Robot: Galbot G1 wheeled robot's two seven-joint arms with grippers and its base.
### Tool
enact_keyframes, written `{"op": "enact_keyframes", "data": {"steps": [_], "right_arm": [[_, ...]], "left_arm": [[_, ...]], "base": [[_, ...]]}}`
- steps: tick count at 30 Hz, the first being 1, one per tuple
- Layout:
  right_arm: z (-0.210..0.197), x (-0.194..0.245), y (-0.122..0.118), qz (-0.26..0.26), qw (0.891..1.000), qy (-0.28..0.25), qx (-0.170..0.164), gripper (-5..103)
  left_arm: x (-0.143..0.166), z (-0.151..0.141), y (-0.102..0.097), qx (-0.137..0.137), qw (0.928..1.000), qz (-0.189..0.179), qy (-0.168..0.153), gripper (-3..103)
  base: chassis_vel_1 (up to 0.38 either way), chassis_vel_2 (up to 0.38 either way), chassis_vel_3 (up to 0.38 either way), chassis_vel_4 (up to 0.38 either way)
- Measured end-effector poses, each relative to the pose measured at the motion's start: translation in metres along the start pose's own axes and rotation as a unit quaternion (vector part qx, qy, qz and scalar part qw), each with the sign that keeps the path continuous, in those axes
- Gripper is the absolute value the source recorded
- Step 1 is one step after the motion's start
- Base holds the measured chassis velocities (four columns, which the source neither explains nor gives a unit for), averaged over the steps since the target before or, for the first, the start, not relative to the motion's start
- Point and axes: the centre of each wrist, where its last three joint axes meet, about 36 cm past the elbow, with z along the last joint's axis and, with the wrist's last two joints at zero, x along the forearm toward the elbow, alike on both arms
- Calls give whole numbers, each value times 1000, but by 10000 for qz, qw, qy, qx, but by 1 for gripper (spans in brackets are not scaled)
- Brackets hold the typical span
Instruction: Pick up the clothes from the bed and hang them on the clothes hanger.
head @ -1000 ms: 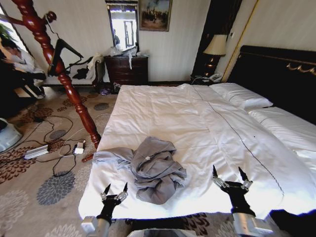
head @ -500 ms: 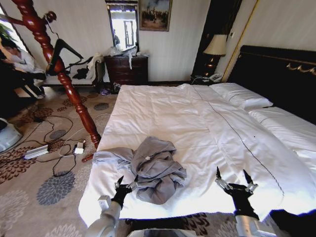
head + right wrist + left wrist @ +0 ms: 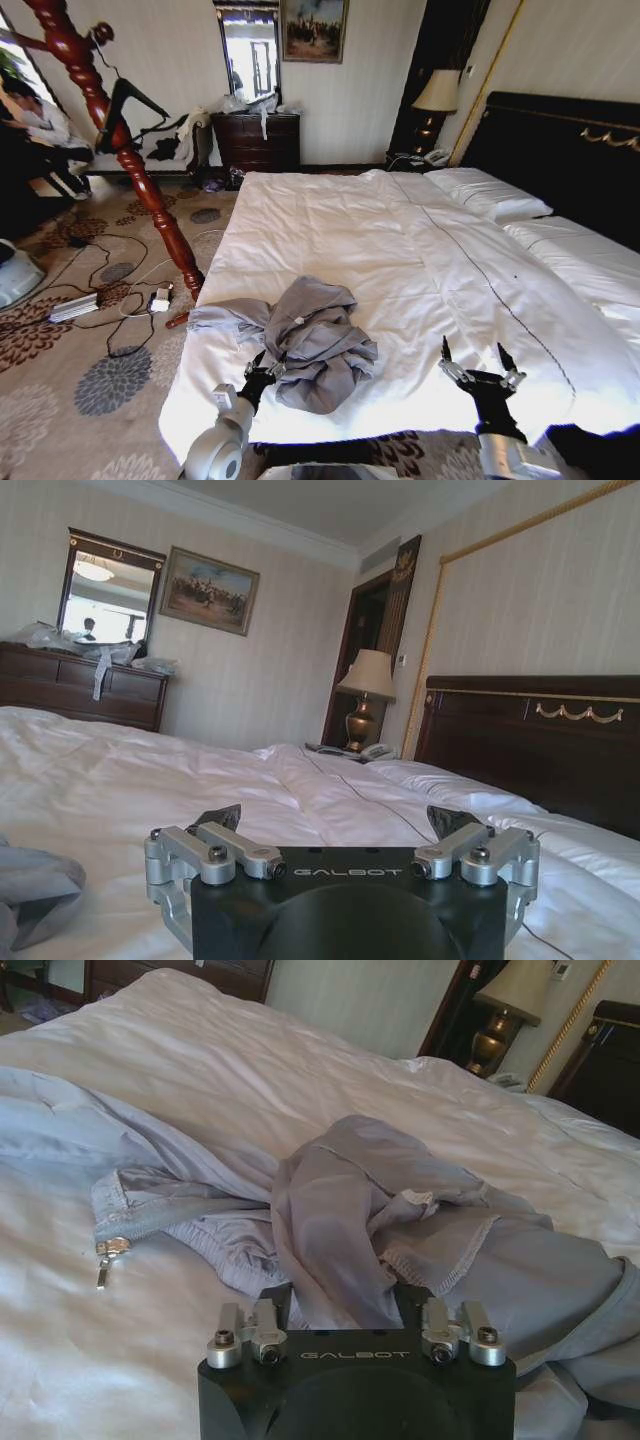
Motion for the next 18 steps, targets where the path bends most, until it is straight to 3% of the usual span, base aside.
{"op": "enact_keyframes", "data": {"steps": [3,5,9,11,14,18], "right_arm": [[1,0,1,-6,10000,14,-11,100],[1,0,1,-8,10000,13,-19,100],[1,0,1,-24,10000,8,-33,100],[1,-1,1,-29,10000,6,-31,100],[1,-2,-1,-77,10000,-10,-15,100],[0,-3,-2,-93,10000,-28,-12,100]], "left_arm": [[-5,1,6,-72,9999,-93,-87,43],[-5,0,7,-85,9998,-119,-117,43],[-7,-4,12,-168,9995,-137,-234,21],[-7,-5,13,-172,9994,-145,-244,21],[-7,-9,18,-224,9991,-205,-304,5],[-2,-19,14,-242,9987,-132,-419,0]], "base": [[0,0,0,0],[0,0,0,0],[0,0,0,0],[0,0,0,0],[0,0,0,0],[0,0,0,0]]}}
